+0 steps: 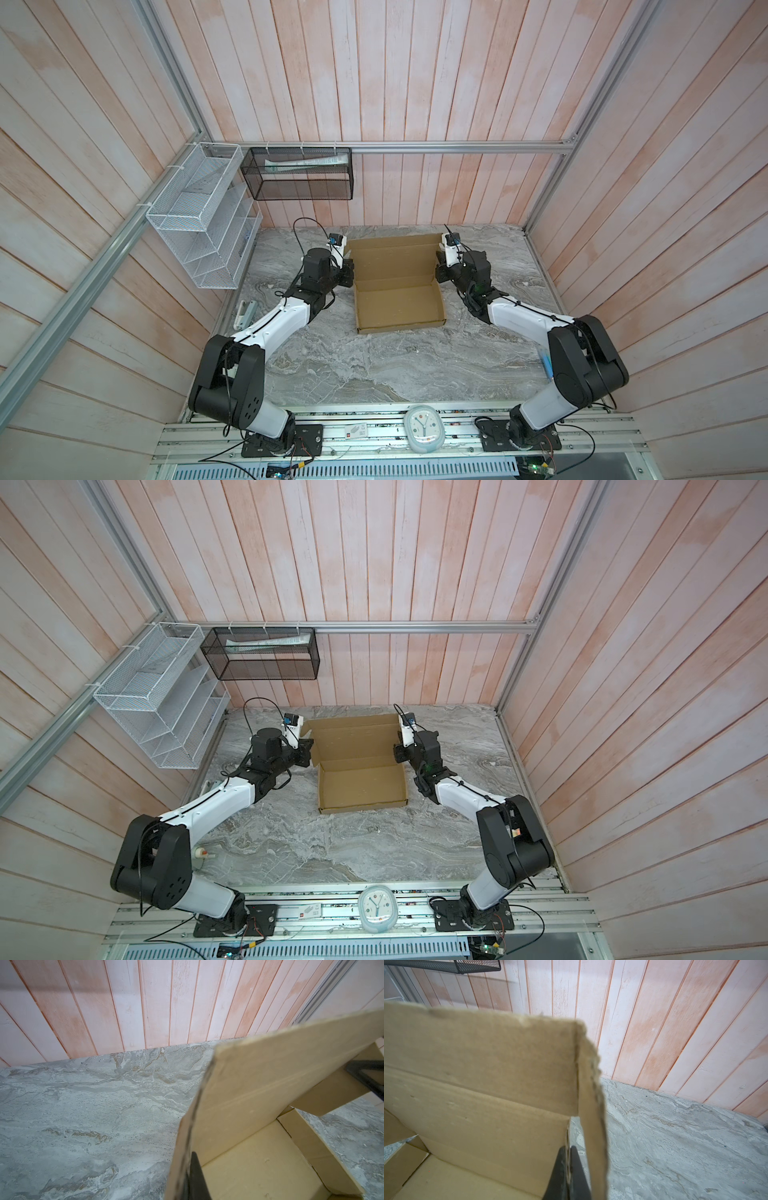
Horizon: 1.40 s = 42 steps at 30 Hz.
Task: Fold the paper box
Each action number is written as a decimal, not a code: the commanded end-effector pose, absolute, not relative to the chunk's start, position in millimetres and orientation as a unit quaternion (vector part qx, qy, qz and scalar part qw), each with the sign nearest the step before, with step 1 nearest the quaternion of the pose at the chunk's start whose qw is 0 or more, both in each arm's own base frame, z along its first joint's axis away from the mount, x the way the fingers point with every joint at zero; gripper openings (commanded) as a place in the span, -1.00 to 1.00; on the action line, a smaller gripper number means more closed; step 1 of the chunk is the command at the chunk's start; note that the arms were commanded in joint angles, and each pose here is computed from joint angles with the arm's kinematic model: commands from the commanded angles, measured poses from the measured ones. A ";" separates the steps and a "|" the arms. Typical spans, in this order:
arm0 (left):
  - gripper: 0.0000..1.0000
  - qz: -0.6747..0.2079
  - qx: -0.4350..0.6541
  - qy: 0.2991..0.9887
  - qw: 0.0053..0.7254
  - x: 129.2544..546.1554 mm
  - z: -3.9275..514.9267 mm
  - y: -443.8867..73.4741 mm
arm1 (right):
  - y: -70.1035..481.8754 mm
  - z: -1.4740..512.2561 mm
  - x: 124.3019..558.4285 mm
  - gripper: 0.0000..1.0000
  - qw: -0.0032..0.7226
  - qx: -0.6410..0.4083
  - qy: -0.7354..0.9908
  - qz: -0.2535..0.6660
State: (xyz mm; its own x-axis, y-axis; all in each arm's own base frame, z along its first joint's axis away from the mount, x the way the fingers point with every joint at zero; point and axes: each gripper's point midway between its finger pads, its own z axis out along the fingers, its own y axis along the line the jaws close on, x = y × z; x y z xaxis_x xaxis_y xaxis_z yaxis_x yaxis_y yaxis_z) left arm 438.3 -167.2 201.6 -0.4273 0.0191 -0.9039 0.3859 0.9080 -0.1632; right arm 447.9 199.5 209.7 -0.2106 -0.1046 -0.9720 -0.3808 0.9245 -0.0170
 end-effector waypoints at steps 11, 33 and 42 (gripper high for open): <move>-1.00 -0.219 0.080 0.818 0.526 430.6 208.9 -173.8 | 214.2 223.0 419.0 -0.96 0.630 -0.126 0.758 0.112; -1.00 -0.228 0.059 0.818 0.525 402.3 196.8 -174.3 | 222.0 195.6 384.4 -0.95 0.629 -0.128 0.757 0.123; -1.00 -0.225 0.059 0.822 0.520 388.0 186.4 -173.1 | 220.3 185.4 369.6 -0.95 0.625 -0.124 0.761 0.124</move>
State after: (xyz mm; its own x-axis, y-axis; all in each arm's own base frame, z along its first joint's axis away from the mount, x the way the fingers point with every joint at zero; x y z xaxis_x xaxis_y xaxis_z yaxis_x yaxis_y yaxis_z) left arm 400.8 -159.6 189.9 -0.4319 -0.1426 -0.8906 0.2830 0.9161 -0.2840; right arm 381.2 208.7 189.1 -0.1788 -0.0432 -0.9829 -0.2962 0.9550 0.0119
